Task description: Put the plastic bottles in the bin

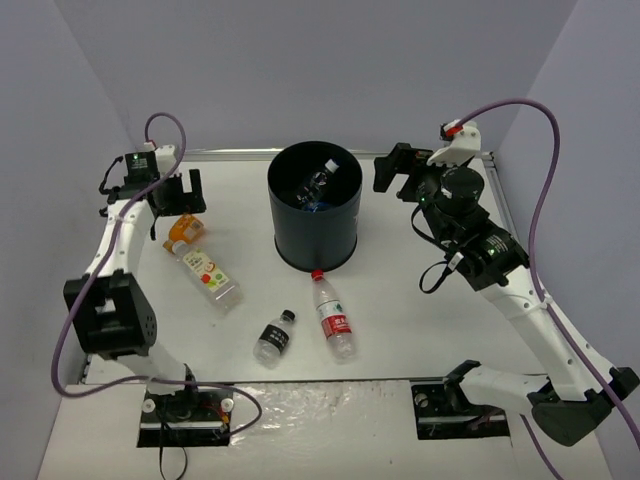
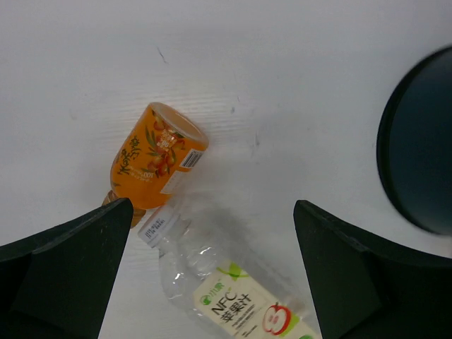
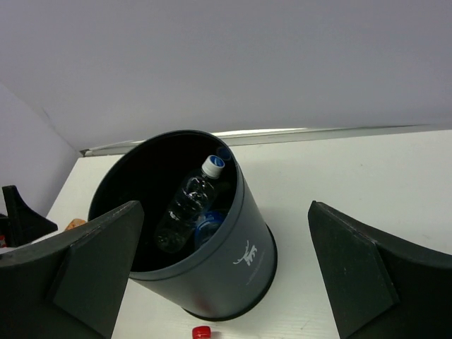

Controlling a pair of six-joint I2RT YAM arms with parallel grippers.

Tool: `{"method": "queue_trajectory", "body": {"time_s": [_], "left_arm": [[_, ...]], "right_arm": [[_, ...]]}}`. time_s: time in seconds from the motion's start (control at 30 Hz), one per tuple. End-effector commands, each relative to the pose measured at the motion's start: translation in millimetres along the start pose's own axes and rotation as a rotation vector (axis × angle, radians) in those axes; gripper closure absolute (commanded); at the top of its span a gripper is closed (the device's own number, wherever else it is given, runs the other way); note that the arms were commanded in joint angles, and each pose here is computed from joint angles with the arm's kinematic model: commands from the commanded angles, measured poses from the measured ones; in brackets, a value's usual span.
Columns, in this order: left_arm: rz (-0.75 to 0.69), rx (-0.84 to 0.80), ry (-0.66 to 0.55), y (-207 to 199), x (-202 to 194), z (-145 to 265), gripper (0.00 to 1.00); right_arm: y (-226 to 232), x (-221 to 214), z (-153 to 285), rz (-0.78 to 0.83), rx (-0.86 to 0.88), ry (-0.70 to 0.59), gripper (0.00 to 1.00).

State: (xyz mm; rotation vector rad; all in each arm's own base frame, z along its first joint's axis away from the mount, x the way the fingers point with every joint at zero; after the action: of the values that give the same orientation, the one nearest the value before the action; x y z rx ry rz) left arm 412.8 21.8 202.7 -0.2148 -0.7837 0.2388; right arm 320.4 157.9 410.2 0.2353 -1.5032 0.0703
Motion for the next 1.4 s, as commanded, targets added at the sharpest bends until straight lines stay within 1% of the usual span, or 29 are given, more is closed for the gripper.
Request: {"method": "queue_trajectory", "body": {"time_s": [0.0,0.13,0.23,0.43,0.5,0.67,0.83,0.87,0.93,0.97,1.0,1.1,1.2,1.23,1.3,1.37], "left_arm": [[-0.272,-0.295,0.094,-10,19,-9,0.03],[-0.317,-0.328,0.151,-3,2,-23,0.03],[-0.343,-0.305,0.171,5,-8,-33,0.03],[-0.369,-0.218,0.164,22,0,-49,0.03],[-0.386,-0.153,0.193,34,-1,-53,0.03],[-0.452,-0.126,0.249,45,-5,-62,0.03],[-0.445,-0.086,0.336,59,-16,-86,0.03],[-0.435,-0.090,0.354,61,-21,-91,0.05],[-0.417,-0.104,0.383,62,-29,-99,0.10],[-0.409,-0.109,0.391,62,-30,-102,0.13],[-0.400,-0.104,0.397,62,-29,-103,0.19],[-0.367,-0.074,0.399,63,-20,-101,0.50],[-0.322,-0.028,0.326,55,10,-87,0.67],[-0.310,-0.012,0.297,53,20,-82,0.69],[-0.263,0.025,0.199,46,47,-68,0.78],[-0.225,0.019,0.106,33,74,-47,0.80]], "right_arm": [[-10,7,-2,-0.012,-0.049,-0.047,0.00],[-15,3,-4,0.020,-0.058,-0.037,0.00],[-21,0,-8,0.030,-0.072,-0.029,0.00],[-31,-6,-17,0.048,-0.058,-0.007,0.00],[-35,-6,-17,0.056,-0.063,-0.007,0.00],[-41,-3,-12,0.067,-0.077,-0.016,0.00],[-42,-3,-10,0.076,-0.078,-0.018,0.00],[-43,-4,-10,0.078,-0.082,-0.017,0.00],[-45,-4,-11,0.080,-0.090,-0.016,0.00],[-45,-4,-10,0.079,-0.092,-0.017,0.00],[-45,-5,-10,0.078,-0.094,-0.014,0.00],[-46,-7,-5,0.065,-0.094,-0.011,0.00],[-49,-22,-2,0.045,-0.099,0.015,0.00],[-49,-30,-2,0.039,-0.101,0.028,0.00],[-53,-51,-1,0.034,-0.115,0.070,0.00],[-58,-72,3,0.038,-0.138,0.123,0.00]]}}
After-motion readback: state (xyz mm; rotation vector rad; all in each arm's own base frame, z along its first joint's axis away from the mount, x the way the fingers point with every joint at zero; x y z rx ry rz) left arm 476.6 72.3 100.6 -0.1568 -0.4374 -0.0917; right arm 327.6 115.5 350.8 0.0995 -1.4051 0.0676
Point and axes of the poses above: each gripper's point midway between its finger pads, its own z axis back along the fingers, its own y axis along the line the jaws close on, x = y × z, the point moved 2 cm from there along z, back along the fingers, and after that the axes turned 11 degrees about z, right-handed, at the moved point
